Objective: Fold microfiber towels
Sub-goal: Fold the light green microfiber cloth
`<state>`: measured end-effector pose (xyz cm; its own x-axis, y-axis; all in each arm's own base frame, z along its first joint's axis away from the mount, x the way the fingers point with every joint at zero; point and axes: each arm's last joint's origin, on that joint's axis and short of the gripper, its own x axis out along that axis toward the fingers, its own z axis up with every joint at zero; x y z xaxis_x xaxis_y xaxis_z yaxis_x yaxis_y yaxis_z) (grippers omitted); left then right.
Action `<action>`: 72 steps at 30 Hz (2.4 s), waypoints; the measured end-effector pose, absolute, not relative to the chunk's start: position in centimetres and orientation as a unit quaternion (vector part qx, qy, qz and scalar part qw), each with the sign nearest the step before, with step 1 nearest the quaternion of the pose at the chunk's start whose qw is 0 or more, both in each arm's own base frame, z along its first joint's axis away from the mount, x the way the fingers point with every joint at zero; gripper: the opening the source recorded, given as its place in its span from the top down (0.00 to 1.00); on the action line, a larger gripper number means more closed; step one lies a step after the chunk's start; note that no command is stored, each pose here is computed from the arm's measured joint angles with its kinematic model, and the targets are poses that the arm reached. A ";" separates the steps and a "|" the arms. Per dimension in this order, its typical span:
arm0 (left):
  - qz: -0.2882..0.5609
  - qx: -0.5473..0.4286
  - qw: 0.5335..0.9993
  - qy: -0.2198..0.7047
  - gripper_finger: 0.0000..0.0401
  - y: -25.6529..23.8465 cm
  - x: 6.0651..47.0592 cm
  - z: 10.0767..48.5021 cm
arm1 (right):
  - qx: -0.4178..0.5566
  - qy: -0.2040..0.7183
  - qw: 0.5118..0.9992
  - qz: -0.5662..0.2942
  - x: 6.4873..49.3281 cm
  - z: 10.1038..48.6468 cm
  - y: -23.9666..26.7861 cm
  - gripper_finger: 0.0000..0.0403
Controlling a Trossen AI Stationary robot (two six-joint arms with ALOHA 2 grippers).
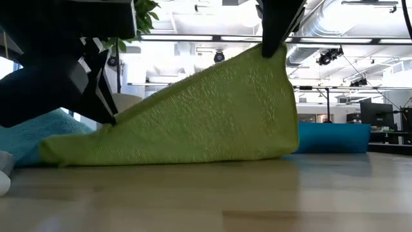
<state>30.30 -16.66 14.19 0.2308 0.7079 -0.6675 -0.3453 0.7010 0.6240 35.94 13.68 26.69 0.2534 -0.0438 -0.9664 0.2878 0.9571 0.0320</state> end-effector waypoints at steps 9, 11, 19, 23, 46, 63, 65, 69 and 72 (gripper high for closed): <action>0.267 0.168 0.750 0.581 0.74 -18.7 29.1 13.8 | 0.095 0.631 0.755 -0.151 35.0 26.5 13.2 1.00; 0.255 0.162 0.761 0.574 0.74 -19.4 29.0 13.8 | 0.095 0.630 0.756 -0.152 35.0 26.5 13.2 1.00; 0.230 0.156 0.837 0.471 0.74 -22.3 30.5 15.6 | 0.104 0.627 0.755 -0.160 35.0 26.5 13.2 1.00; 0.202 0.154 0.872 0.417 0.74 -22.9 32.2 15.8 | 0.098 0.621 0.759 -0.168 35.0 26.5 13.2 1.00; 0.216 0.222 0.886 0.345 0.49 -17.2 39.0 17.0 | 0.091 0.624 0.763 -0.145 35.1 26.6 13.3 1.00; 0.199 0.174 0.866 0.424 0.49 -14.8 37.2 13.1 | 0.065 0.642 0.754 -0.118 35.0 26.5 13.0 1.00; 0.216 0.186 0.853 0.438 0.49 -14.9 36.3 12.7 | 0.061 0.644 0.753 -0.122 34.9 26.5 12.9 1.00; 0.255 0.205 0.820 0.469 0.49 -15.0 34.4 12.3 | 0.060 0.645 0.752 -0.122 34.9 26.5 12.9 1.00; 0.277 0.225 0.801 0.481 0.49 -15.4 33.1 12.3 | 0.060 0.645 0.752 -0.123 34.9 26.5 12.9 1.00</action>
<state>33.07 -15.39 12.28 0.3838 0.6599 -0.6459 -0.2280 0.7455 0.6262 34.86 12.91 26.53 0.1377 -0.1065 -0.9847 0.2619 0.9627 -0.0675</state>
